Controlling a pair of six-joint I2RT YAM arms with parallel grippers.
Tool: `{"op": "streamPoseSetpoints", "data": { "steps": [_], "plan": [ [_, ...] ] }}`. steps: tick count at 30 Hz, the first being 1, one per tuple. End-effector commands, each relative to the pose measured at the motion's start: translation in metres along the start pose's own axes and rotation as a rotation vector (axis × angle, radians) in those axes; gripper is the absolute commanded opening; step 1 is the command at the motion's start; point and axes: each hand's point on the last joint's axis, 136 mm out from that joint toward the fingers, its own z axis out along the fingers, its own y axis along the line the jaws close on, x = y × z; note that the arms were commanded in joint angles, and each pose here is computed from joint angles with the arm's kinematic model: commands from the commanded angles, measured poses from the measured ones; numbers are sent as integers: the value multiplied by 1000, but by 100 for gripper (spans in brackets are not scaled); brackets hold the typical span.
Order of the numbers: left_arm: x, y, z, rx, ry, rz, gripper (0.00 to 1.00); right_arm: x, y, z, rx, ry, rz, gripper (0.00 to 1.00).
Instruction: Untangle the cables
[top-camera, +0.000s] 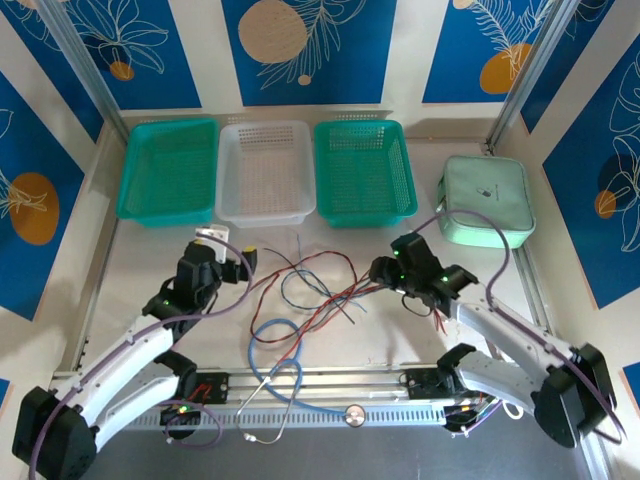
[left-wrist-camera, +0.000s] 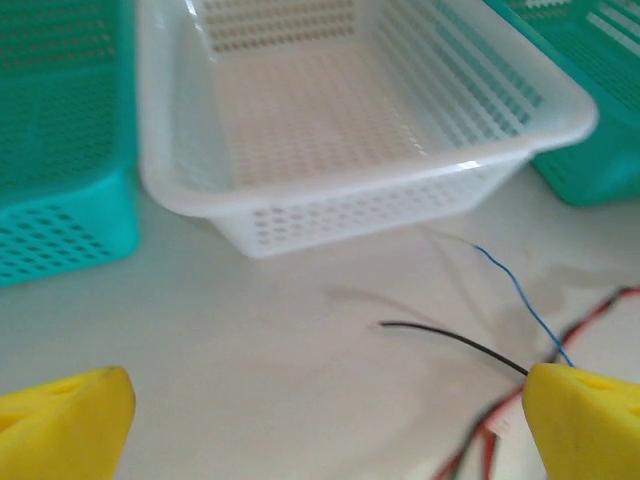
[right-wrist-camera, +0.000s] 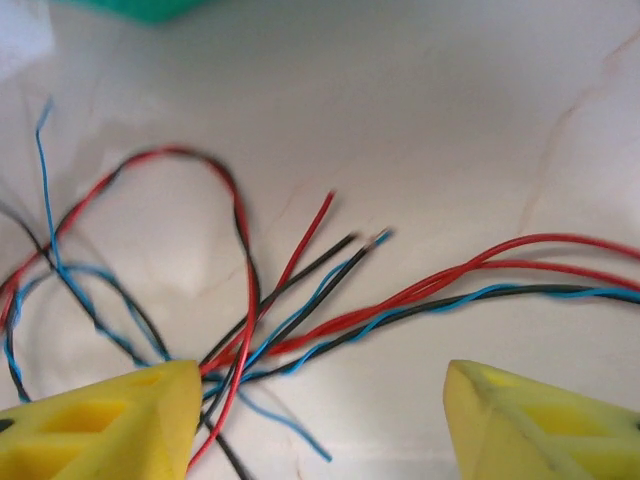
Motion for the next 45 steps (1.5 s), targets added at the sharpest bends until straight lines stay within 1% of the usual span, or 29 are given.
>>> {"op": "streamPoseSetpoints", "data": {
  "steps": [1,2,5,9,12,15,23,32,35,37,40,45],
  "plan": [
    [11,-21,-3,63,74,1,99,2,30,8,-72,61,31,51],
    [14,-27,-2,85,85,11,98,4,34,14,-81,80,35,47],
    [20,-45,-1,137,115,33,98,11,46,31,-105,141,31,40],
    [29,-65,1,211,161,16,92,14,53,46,-81,201,-2,33],
    [33,-76,2,245,184,12,89,18,57,56,-73,230,-12,29],
    [34,-79,5,245,188,6,87,21,55,64,-38,258,-20,26],
    [30,-91,9,276,191,-16,85,31,46,78,28,309,-2,25],
    [31,-94,10,276,211,-5,84,33,44,87,60,338,-8,26],
    [32,-95,9,277,214,-9,84,34,45,88,58,347,-10,24],
    [33,-94,8,275,219,-8,84,32,43,86,79,340,-19,27],
    [34,-93,7,270,220,-6,84,30,37,83,115,315,-31,35],
    [34,-93,6,272,215,-5,84,32,33,85,125,326,-27,35]
  ]
}}
